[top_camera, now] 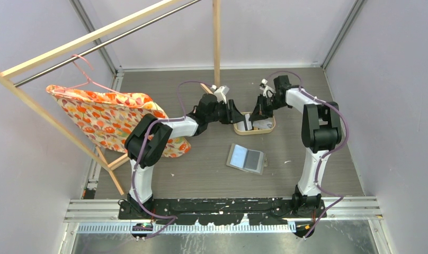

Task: Put the credit cards into the card holder
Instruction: Pick up the credit card from the storage box.

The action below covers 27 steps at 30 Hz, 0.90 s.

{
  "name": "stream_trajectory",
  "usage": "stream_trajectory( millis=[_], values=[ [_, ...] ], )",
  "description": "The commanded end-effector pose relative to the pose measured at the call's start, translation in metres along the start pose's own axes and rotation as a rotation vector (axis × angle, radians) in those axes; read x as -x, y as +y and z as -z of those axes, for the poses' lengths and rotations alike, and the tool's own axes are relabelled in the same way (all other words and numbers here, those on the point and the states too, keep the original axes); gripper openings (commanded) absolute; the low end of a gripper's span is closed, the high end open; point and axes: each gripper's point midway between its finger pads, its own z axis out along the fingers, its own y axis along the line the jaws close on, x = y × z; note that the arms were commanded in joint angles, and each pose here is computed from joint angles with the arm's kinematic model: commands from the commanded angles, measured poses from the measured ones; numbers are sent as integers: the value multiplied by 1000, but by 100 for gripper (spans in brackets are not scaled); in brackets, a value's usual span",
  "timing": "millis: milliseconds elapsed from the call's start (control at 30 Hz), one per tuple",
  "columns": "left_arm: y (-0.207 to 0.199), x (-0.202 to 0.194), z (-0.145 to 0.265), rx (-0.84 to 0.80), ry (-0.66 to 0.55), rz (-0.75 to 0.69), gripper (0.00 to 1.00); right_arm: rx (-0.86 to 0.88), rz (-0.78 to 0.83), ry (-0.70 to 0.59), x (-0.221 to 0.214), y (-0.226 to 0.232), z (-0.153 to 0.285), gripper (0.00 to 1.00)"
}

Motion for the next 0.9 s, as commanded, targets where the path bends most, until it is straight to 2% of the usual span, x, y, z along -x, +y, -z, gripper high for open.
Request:
stream_trajectory(
  millis=[0,233,533,867],
  values=[
    [-20,14,-1,-79,-39,-49,45,-71,159,-101,19,18,37,1],
    [-25,12,1,-105,-42,-49,47,-9,146,-131,23,25,52,1],
    [-29,7,-2,-130,-37,-22,58,28,94,-150,25,29,67,1],
    [-31,7,-3,-158,-40,17,58,122,20,-168,26,32,84,1]
  ],
)
